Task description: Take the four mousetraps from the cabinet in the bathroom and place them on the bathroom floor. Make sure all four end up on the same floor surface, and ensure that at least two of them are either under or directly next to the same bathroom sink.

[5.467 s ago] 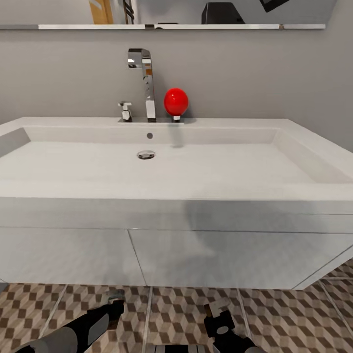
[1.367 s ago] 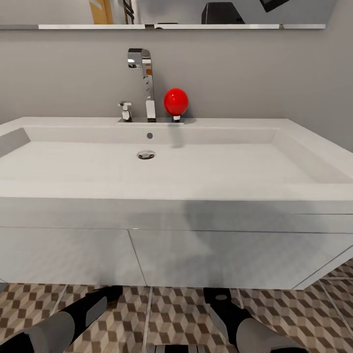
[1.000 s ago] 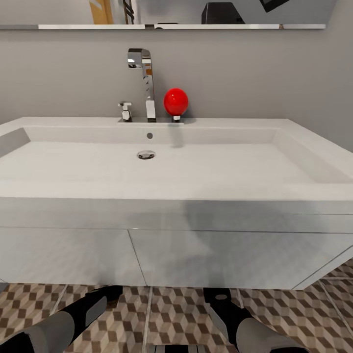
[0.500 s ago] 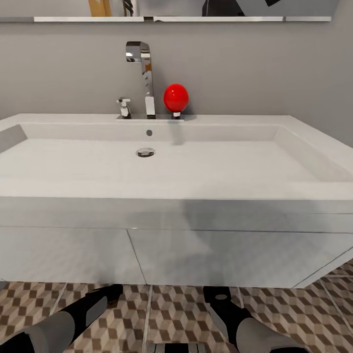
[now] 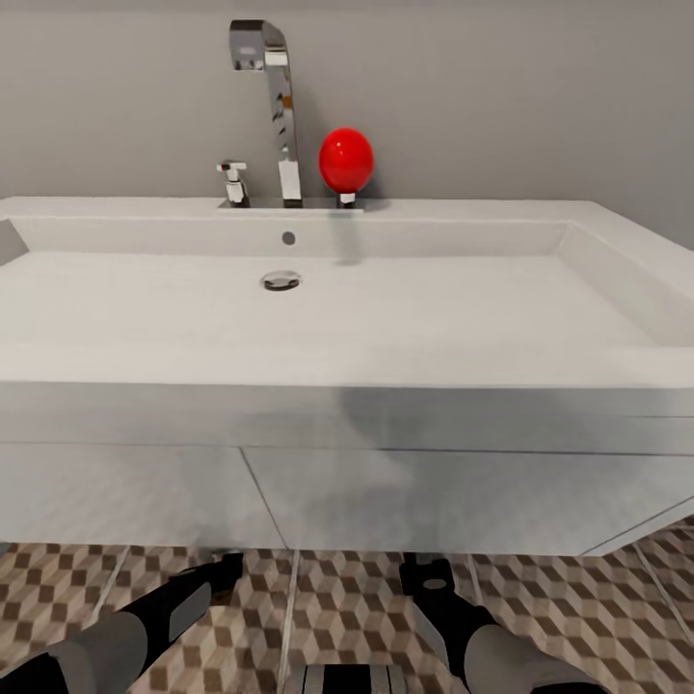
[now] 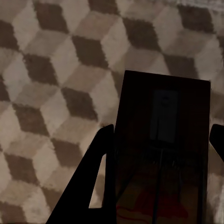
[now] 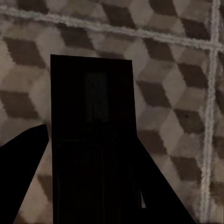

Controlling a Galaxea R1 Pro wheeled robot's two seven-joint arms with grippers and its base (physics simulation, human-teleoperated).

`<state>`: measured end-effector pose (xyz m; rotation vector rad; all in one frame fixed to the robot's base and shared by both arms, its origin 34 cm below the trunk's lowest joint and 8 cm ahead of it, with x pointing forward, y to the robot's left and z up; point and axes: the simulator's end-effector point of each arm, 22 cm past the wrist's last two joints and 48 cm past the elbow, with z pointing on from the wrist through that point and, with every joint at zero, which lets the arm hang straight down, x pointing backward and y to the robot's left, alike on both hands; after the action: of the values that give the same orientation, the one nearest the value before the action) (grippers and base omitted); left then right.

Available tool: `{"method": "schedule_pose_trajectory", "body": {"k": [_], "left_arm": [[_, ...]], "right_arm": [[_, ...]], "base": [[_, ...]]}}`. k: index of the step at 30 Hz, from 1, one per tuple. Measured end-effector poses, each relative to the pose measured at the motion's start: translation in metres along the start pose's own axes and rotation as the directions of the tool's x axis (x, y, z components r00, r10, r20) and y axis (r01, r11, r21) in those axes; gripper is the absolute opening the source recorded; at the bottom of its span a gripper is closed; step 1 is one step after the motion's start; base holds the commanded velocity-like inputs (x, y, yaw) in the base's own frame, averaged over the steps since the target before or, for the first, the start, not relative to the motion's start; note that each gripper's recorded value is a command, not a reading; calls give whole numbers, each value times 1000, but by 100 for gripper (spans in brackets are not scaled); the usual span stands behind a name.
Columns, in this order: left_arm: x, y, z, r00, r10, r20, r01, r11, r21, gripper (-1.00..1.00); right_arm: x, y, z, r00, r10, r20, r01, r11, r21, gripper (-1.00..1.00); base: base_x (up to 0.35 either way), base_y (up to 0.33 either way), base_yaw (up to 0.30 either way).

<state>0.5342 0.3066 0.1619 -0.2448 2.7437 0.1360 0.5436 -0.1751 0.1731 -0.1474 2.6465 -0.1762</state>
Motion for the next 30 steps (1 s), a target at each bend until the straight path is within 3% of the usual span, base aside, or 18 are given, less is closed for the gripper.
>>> {"method": "schedule_pose_trajectory", "body": {"k": [14, 30], "left_arm": [[16, 3, 10, 999, 4, -32, -4, 1000, -9, -100], [4, 1, 10, 1000, 2, -13, -2, 1000, -7, -100]], "right_arm": [[17, 3, 9, 999, -4, -32, 3, 1000, -4, -100], [-5, 0, 9, 1000, 9, 11, -9, 1000, 2, -100]], "base": [[0, 0, 0], [0, 0, 0]]}}
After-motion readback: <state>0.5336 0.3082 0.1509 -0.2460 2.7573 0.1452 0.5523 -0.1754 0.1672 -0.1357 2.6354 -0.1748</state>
